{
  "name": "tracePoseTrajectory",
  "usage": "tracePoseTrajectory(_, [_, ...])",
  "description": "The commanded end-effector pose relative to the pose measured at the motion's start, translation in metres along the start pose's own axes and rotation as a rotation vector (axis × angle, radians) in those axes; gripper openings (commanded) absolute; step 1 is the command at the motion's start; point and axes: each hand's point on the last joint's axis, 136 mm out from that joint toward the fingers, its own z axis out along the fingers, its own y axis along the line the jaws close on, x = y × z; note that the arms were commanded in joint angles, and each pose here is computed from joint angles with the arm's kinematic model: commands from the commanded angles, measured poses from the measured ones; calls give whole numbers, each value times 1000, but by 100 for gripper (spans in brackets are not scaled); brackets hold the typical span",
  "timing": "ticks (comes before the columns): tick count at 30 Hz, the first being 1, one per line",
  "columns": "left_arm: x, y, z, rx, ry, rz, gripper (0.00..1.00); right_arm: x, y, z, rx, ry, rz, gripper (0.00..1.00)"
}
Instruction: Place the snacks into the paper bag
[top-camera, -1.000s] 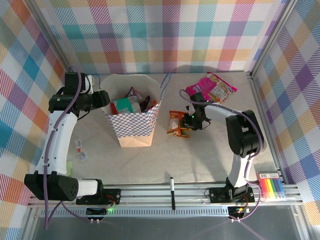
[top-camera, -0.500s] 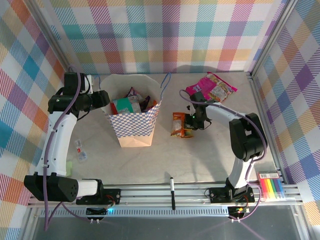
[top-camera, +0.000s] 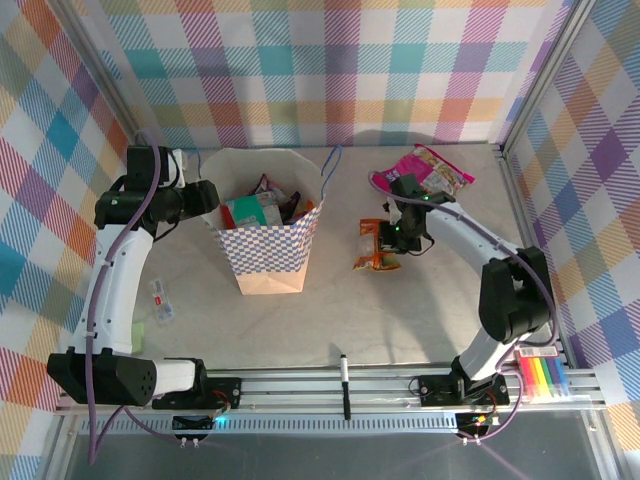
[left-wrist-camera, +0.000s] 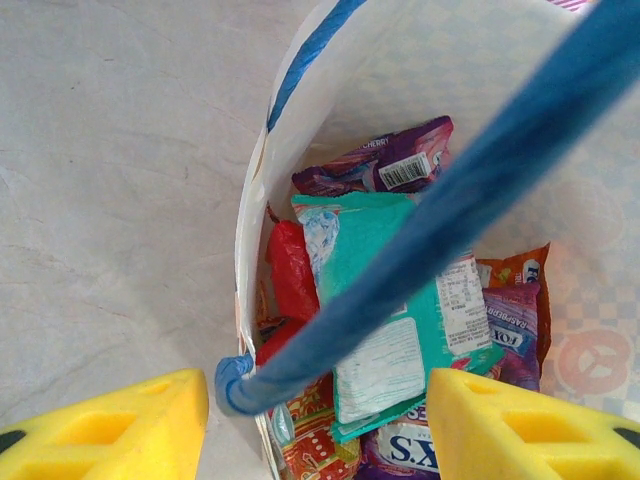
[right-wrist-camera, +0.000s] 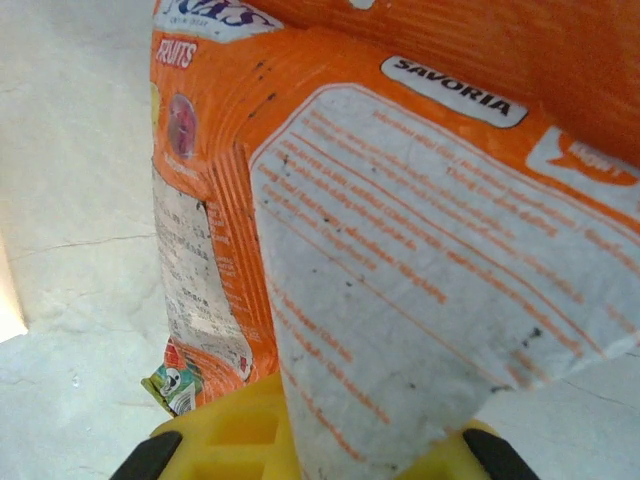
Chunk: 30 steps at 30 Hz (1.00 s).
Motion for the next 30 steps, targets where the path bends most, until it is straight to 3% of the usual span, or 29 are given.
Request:
tracePoseTrajectory(1, [-10,-7,-14,34,-48,-7,60,-10,9,-34,-11,-72,-38,11])
tracePoseTrajectory(20, [-20,-6,-10,25,-81,0,60,-31,37,-165,-29,-374,-126,8])
tracePoseTrajectory(30, [-45,-2,-17,3,-171,20,56,-27,60,-227,-86,-520,-180,6])
